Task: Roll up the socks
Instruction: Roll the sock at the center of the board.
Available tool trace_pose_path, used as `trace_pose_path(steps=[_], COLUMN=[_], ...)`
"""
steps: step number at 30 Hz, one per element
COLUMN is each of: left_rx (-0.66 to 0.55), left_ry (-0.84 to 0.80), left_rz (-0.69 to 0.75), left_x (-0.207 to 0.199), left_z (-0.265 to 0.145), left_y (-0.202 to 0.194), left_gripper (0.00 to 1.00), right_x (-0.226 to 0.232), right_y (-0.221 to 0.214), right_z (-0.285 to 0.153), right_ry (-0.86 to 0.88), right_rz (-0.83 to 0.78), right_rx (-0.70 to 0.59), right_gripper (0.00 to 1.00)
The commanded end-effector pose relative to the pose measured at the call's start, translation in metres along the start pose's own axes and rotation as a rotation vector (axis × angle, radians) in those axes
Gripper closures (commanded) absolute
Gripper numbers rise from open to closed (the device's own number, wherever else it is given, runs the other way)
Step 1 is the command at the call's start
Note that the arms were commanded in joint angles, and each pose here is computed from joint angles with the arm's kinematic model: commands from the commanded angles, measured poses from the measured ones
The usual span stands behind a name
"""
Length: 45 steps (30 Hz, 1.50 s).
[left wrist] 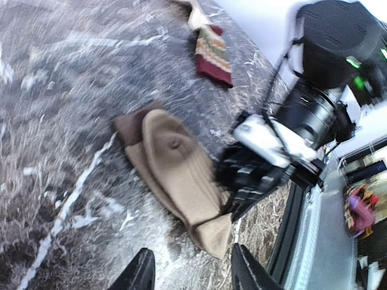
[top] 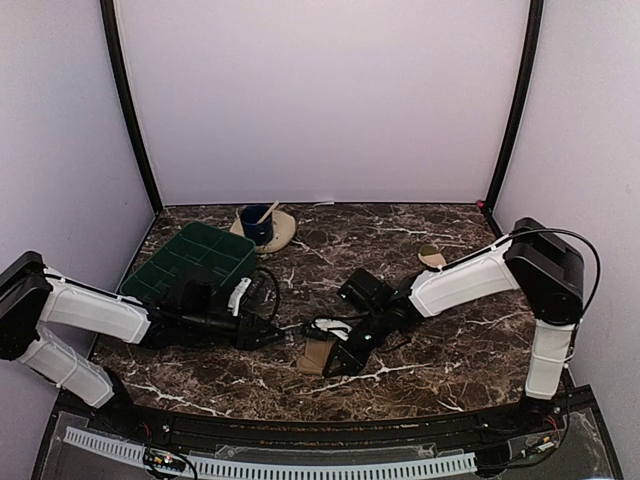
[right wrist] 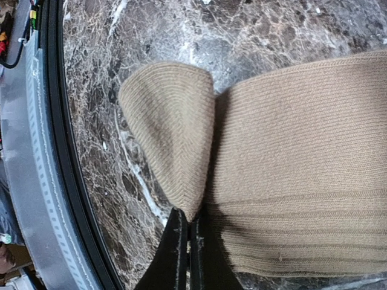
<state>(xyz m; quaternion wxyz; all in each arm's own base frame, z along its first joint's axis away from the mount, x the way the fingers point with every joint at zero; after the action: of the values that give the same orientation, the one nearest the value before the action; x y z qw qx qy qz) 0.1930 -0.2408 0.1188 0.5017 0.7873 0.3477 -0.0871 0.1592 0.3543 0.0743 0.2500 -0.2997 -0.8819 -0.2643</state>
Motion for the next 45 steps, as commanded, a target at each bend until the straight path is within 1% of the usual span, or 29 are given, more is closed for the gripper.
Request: trace_pose_path(steps=[1, 6, 11, 18, 23, 31, 43, 45], left_rx=[-0.075, -0.055, -0.014, 0.108, 0.176, 0.236, 0.292, 0.305], left_ry=[0.062, 0.101, 0.132, 0.128, 0.117, 0.126, 0.133, 0.132], left_rz=[0.222, 0.393, 0.502, 0.714, 0.821, 0.92, 0.979, 0.983], left_x=[-0.022, -0.044, -0.052, -0.072, -0.083, -0.086, -0.083, -0.082], left_z=[-0.003, 0.0, 0.005, 0.022, 0.036, 0.051, 0.067, 0.07], left_y=[0.007, -0.004, -0.007, -0.022, -0.034, -0.043, -0.046, -0.047], left_gripper=[0.57, 0.6, 0.63, 0.63, 0.63, 0.62, 0.63, 0.65], right_x=[-0.007, -0.01, -0.011, -0.012, -0.01, -0.01, -0.009, -0.008], right_y=[-0.004, -0.004, -0.002, 0.001, 0.006, 0.004, 0.003, 0.004], right_z=[0.003, 0.003, 0.002, 0.002, 0.0, 0.0, 0.0, 0.0], right_ry=[0.058, 0.073, 0.08, 0.096, 0.097, 0.099, 0.119, 0.122], right_rz=[0.077, 0.096, 0.105, 0.119, 0.113, 0.119, 0.115, 0.113], right_rx=[0.056, 0.082, 0.097, 0.121, 0.123, 0.137, 0.148, 0.146], right_gripper=[1.0, 1.0, 1.0, 1.0, 1.0, 1.0, 1.0, 1.0])
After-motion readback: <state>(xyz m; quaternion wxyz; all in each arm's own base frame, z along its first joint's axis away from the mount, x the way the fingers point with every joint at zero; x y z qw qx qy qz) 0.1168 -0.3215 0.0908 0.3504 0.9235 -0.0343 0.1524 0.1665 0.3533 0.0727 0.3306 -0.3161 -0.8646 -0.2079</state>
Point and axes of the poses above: each gripper's point midway between its finger pads, its own z axis out along the fingers, its own x axis along the line the jaws close on, y = z × x, the point moved 7 cm from there along -z, back along the fingers, and after that the axes turned 11 degrees about z, right-handed, at the moved point
